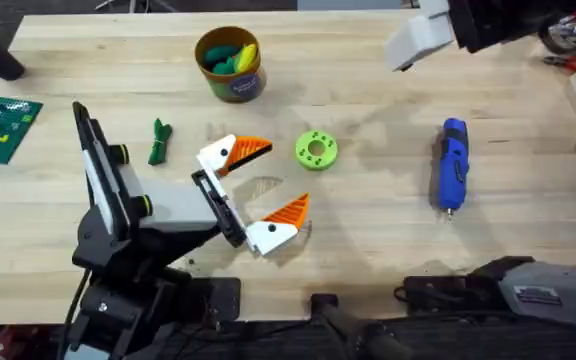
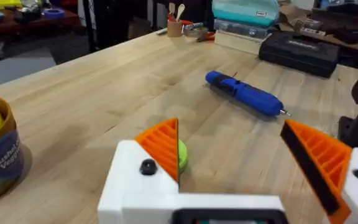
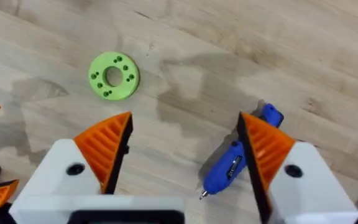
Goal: Pick up the gripper from the table and insert it into the empty holder that is missing its gripper. Then pick up a screw, insert it into the mounting hole, and use the screwdriver to tighten it. Finally, clean up the table by picking up the vegetable and placing it into the bucket.
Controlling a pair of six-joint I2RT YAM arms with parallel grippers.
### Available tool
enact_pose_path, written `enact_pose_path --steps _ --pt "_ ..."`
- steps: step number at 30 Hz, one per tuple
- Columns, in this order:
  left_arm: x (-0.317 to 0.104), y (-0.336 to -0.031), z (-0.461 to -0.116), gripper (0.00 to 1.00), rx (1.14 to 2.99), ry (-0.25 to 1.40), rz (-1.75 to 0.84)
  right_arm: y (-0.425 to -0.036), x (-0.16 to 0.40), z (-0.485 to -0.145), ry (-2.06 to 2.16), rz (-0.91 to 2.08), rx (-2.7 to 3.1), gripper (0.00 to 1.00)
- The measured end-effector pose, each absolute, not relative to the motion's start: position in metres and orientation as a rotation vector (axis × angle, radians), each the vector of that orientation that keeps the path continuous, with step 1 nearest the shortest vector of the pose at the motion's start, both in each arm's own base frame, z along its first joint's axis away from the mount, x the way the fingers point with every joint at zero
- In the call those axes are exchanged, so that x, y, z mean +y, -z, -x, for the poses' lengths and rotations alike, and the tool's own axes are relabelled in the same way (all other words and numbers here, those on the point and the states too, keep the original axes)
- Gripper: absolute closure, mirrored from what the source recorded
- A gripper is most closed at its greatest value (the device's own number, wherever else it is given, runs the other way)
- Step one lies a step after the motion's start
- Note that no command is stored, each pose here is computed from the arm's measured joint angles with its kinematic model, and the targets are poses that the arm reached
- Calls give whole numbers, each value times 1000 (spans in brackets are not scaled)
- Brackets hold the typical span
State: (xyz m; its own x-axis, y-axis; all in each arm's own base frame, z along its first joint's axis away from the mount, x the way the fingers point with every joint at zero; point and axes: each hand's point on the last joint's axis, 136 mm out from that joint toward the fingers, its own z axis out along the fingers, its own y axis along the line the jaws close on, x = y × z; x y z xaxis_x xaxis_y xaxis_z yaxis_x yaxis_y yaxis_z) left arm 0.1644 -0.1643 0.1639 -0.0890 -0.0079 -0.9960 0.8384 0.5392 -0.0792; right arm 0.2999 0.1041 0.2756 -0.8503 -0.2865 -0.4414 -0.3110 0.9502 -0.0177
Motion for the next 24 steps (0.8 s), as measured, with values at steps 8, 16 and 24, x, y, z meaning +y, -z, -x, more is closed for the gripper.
enact_pose_path --steps 8,16,24 --pt "-164 -164 -164 15 1502 828 -747 -277 67 -310 65 221 2660 7" --pt "-164 -164 -164 251 1502 829 -747 -254 21 -311 10 -31 2744 9" --pt "-164 -164 -164 995 1499 825 -750 -224 -6 -308 -22 -173 2800 7"
